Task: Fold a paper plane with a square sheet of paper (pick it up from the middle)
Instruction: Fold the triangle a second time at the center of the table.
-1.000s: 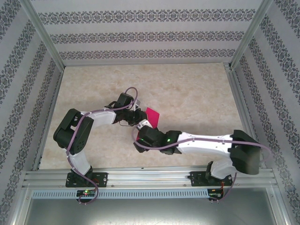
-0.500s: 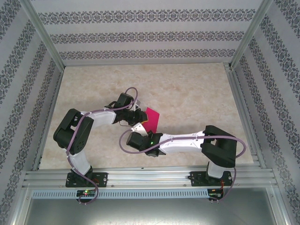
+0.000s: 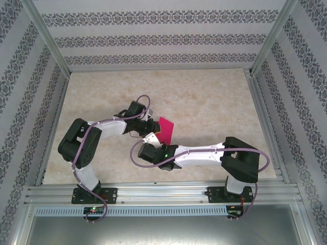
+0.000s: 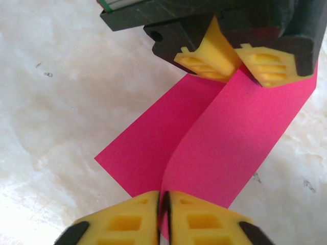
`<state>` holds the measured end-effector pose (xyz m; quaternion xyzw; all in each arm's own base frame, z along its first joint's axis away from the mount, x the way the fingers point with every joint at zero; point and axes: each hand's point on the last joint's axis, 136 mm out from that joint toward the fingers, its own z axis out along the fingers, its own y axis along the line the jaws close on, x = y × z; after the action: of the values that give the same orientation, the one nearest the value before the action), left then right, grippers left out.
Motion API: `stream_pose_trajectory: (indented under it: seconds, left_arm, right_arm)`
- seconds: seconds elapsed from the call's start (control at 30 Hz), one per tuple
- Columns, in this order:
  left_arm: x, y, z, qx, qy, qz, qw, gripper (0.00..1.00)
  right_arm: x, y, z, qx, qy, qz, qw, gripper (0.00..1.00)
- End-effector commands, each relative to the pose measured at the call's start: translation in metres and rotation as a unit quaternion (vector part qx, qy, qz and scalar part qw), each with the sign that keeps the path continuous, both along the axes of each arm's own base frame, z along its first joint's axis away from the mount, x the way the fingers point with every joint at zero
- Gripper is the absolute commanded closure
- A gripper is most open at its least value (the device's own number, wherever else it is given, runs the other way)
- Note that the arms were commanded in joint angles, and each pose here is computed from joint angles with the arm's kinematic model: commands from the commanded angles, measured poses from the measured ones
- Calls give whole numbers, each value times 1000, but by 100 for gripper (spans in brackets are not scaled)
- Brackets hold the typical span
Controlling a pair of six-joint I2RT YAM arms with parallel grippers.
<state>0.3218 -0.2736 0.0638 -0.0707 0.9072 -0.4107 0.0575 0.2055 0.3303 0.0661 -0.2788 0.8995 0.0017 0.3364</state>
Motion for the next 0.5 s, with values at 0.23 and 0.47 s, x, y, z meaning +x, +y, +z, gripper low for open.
stream_pose_trajectory:
  seconds: [0.23,0.47]
  left_arm:
    - [-1,56,17,127,-52,91,986,68]
    - [-35,60,17,107,-56,79,989,68]
  right_arm:
    - [-5,3,13,98,47,22,994,97]
    - [-5,6,21,255,144,52,955,96]
